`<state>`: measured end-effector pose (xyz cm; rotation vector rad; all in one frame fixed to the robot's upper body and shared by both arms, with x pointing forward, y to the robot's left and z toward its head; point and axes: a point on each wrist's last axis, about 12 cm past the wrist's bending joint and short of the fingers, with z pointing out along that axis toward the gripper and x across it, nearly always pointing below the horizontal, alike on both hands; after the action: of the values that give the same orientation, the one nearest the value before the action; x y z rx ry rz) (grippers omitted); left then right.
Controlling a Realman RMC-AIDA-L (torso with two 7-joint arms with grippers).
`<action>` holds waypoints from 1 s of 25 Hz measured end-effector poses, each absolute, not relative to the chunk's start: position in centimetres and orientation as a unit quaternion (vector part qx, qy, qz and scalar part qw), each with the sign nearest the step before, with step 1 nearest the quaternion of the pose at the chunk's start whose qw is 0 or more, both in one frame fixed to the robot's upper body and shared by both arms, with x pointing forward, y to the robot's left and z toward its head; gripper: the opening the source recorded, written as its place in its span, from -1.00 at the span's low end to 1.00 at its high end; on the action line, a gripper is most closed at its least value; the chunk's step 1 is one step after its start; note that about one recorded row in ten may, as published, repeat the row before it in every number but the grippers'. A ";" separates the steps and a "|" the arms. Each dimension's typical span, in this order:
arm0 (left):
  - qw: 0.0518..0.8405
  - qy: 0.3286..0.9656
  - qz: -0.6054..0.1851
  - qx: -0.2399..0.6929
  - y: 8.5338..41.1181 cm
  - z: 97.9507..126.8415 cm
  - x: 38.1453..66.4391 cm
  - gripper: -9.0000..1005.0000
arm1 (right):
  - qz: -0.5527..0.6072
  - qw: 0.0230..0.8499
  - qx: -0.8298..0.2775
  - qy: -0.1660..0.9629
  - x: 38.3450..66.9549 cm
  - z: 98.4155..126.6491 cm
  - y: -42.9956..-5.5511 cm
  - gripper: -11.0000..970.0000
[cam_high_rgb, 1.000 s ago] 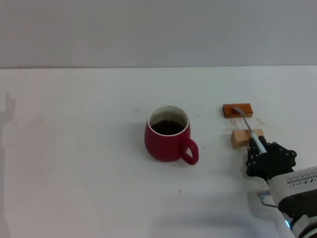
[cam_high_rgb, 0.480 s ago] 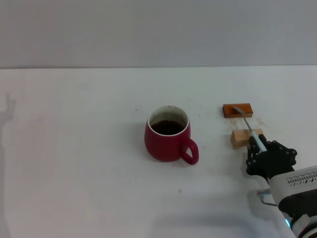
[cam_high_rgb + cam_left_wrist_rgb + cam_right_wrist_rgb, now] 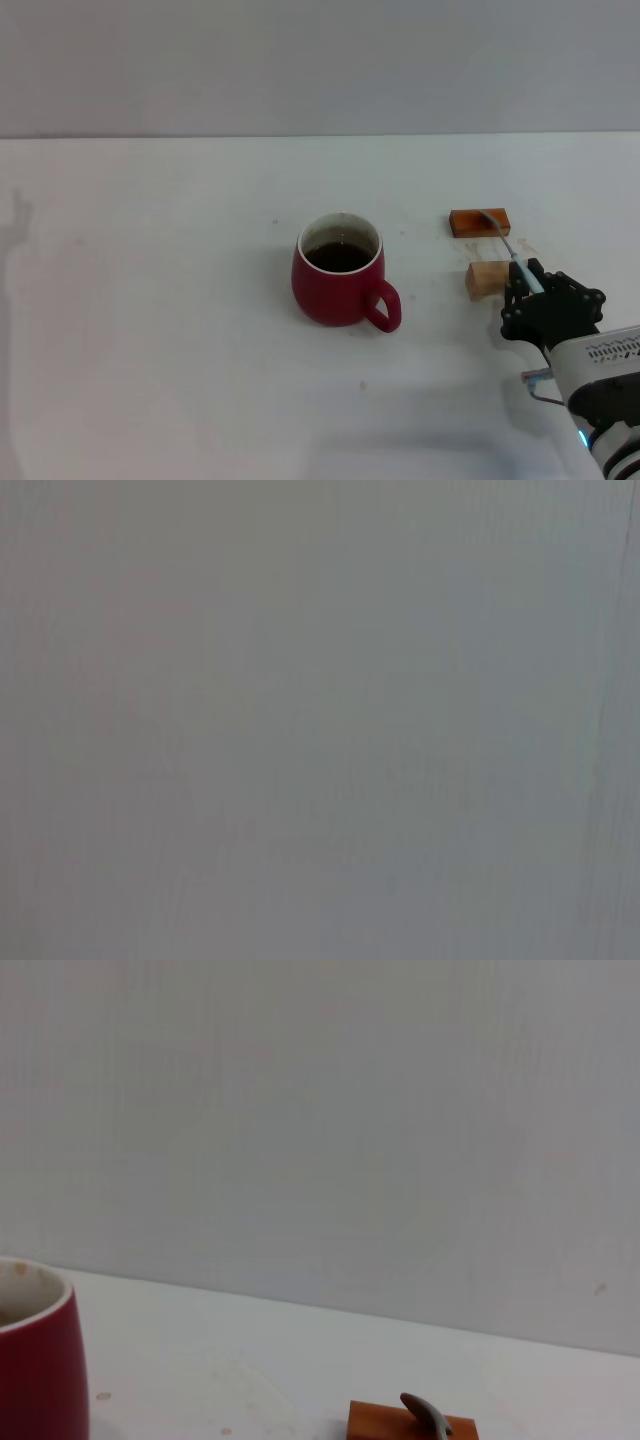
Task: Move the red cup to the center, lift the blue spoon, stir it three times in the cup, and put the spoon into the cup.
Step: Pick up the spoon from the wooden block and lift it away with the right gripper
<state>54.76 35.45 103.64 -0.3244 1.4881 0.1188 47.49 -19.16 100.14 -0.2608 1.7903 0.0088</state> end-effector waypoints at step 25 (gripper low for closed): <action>0.723 0.673 0.055 -0.147 35.5 103.6 54.7 0.68 | 0.002 0.605 -0.121 0.787 47.2 99.4 -19.1 -0.68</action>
<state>54.67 35.48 103.61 -0.3237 1.4861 0.1221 47.17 -19.10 99.44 -0.2800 1.8197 0.0058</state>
